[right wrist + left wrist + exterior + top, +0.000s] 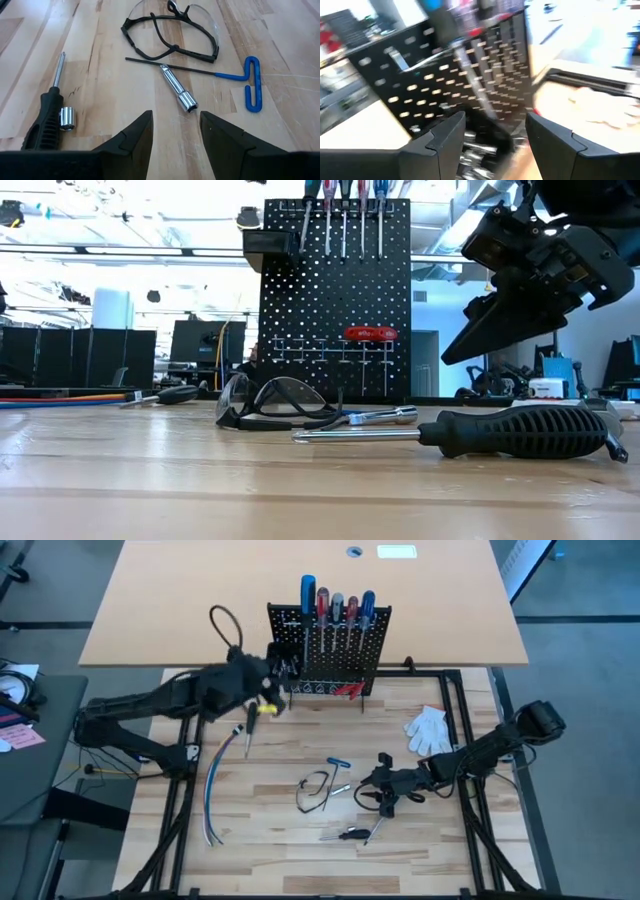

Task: Hang tools onto peg board
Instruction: Put the silver extension bar into the black bin on the black pegboard

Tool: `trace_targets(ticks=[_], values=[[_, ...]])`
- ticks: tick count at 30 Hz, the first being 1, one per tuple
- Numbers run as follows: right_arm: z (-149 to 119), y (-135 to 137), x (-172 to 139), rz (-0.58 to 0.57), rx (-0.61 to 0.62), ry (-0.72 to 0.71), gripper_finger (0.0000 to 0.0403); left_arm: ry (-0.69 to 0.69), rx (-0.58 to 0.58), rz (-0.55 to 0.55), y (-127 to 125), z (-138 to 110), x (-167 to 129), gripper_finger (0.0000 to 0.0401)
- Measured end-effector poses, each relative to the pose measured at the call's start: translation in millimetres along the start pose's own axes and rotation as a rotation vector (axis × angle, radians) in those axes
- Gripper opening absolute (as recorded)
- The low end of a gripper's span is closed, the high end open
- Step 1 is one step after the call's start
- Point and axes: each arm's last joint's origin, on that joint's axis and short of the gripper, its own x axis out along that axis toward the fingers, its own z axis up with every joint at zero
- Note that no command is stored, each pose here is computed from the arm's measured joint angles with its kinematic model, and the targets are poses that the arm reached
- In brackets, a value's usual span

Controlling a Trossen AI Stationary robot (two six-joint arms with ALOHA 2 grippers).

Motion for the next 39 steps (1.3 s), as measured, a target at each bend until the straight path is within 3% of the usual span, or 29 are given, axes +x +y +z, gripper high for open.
trace_targets(ticks=[5, 8, 12, 16, 22, 25, 30, 35, 39], values=[[-4, 7, 5, 0.023, -0.111, -0.012, 0.0171, 0.030, 0.072, -0.140, -31, -7, -30, 0.0205], [-7, 13, 18, 0.040, -0.141, -0.059, 0.0171, 0.059, 0.116, -0.158, -55, -27, -43, 0.0205], [-14, 10, 38, 0.026, -0.189, -0.087, 0.0173, 0.102, 0.142, -0.159, -89, -73, -55, 0.0205], [-7, -2, 54, -0.002, -0.165, -0.091, 0.0192, 0.107, 0.088, -0.181, -119, -126, -62, 0.0205], [-6, -17, 75, 0.092, -0.129, -0.035, 0.0219, 0.074, 0.017, -0.274, -158, -195, -66, 0.0205], [-11, -24, 85, 0.144, -0.117, -0.001, 0.0217, 0.051, 0.053, -0.306, -175, -220, -63, 0.0205], [-16, -26, 89, 0.160, -0.117, 0.038, 0.0170, 0.002, 0.165, -0.347, -205, -239, -55, 0.0205], [-19, -26, 89, 0.153, -0.116, 0.075, 0.0067, -0.096, 0.302, -0.397, -234, -238, -48, 0.0205], [-11, -24, 80, 0.170, -0.115, 0.054, 0.0060, -0.132, 0.406, -0.458, -253, -237, -43, 0.0205]])
